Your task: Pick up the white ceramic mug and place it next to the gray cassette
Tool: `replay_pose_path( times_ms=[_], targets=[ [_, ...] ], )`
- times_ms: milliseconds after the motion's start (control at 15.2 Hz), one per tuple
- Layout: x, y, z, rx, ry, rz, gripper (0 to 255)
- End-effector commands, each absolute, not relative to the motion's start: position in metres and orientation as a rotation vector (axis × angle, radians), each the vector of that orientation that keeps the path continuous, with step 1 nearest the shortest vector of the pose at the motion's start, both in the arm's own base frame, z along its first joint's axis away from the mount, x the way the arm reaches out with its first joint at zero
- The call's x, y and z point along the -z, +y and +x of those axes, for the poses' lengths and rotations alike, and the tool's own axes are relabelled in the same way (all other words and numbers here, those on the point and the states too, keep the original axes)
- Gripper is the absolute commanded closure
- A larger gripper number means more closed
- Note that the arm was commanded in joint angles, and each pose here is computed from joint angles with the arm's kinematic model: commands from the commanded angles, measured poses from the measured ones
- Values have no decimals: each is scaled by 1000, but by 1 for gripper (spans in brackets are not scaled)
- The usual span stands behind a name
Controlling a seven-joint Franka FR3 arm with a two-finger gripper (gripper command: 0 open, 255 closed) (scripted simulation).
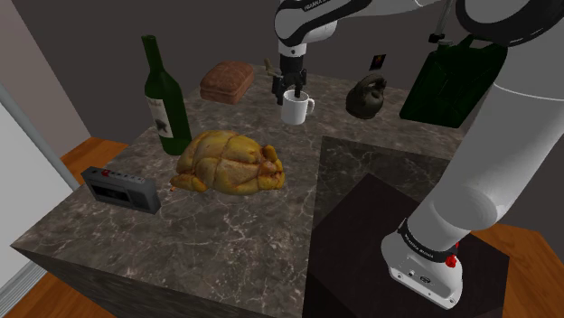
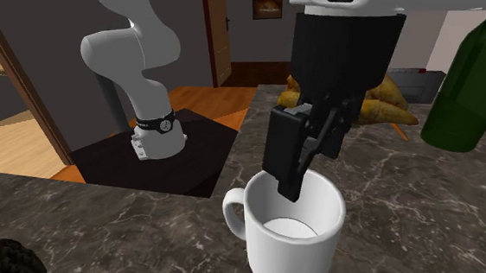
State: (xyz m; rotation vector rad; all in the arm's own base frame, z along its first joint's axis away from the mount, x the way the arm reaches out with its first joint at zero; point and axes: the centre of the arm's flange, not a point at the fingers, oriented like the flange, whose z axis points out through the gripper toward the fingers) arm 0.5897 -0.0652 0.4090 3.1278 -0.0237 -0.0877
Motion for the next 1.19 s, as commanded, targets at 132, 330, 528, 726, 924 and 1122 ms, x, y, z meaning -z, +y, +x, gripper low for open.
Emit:
replay_pose_path(
  times_ms=[132,330,528,726,924,1122],
  targets=[
    [-389,-67,590,86,-24,3128,0],
    [-380,-67,590,86,-24,3128,0],
    [-380,-67,590,86,-24,3128,0],
    [-380,-67,590,86,-24,3128,0],
    [-380,-67,590,86,-24,3128,255],
    [-380,-67,590,86,-24,3128,255]
  ],
)
